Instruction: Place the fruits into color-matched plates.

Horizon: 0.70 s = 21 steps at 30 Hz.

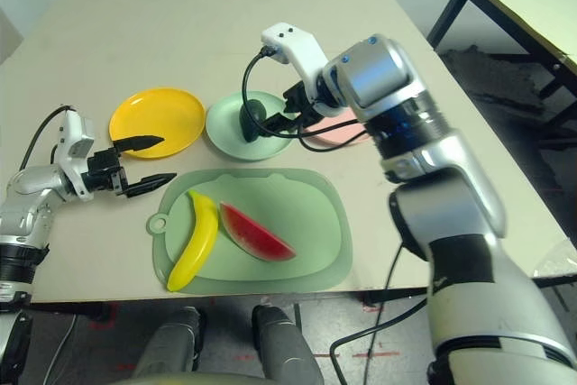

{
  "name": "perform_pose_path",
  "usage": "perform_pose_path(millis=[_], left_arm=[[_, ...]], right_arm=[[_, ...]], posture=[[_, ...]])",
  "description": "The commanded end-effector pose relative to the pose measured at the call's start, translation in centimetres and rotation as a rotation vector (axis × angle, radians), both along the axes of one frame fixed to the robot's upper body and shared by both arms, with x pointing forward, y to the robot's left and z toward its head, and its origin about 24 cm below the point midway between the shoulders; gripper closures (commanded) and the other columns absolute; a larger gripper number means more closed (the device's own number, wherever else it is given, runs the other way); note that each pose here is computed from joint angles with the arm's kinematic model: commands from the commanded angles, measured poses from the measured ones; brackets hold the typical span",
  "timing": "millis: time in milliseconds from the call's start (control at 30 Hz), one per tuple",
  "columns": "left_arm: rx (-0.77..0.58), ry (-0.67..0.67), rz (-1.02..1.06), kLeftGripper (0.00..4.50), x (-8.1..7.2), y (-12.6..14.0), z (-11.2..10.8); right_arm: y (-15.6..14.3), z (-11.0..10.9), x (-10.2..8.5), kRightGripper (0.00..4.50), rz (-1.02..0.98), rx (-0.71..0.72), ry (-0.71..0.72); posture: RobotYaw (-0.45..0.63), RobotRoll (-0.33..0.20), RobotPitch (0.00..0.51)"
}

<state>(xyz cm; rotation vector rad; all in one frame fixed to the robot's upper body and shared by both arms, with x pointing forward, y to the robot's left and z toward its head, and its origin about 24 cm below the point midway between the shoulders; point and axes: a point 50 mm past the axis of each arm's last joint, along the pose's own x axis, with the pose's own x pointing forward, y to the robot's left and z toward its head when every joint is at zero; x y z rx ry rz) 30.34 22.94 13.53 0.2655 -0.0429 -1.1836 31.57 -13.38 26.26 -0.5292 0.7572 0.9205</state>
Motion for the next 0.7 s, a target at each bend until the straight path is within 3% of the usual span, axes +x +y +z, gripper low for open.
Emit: perform_pose_path(millis=[33,133,300,700], left_arm=[[0.006,0.007,-0.026,0.0,0.1,0.4,-0.1],[0.0,0.008,-0.042,0.0,0.2,0.3,-0.2],[0.005,0.016,-0.052,0.0,0.3,0.2,-0.4],[0.012,0.024,-0.064,0.0,-0.1,0.5,-0.8]], right_arm=[[0.3,-0.8,-2.1,0.04,0.408,-0.216,-0.237],[-0.1,-1.9,-4.0,0.04,0.802,-0.4,-0.379],[0.3,-2.2,-6.5,0.04,1.098,-0.41,-0.401],[2.8,-1.0,-4.8,0.04,0.373,-0.074,0.012]], posture=[[-0.05,0.0,0.16],[-0.05,0.0,0.16],[-0.06,0.0,0.154],[-0.05,0.0,0.161]])
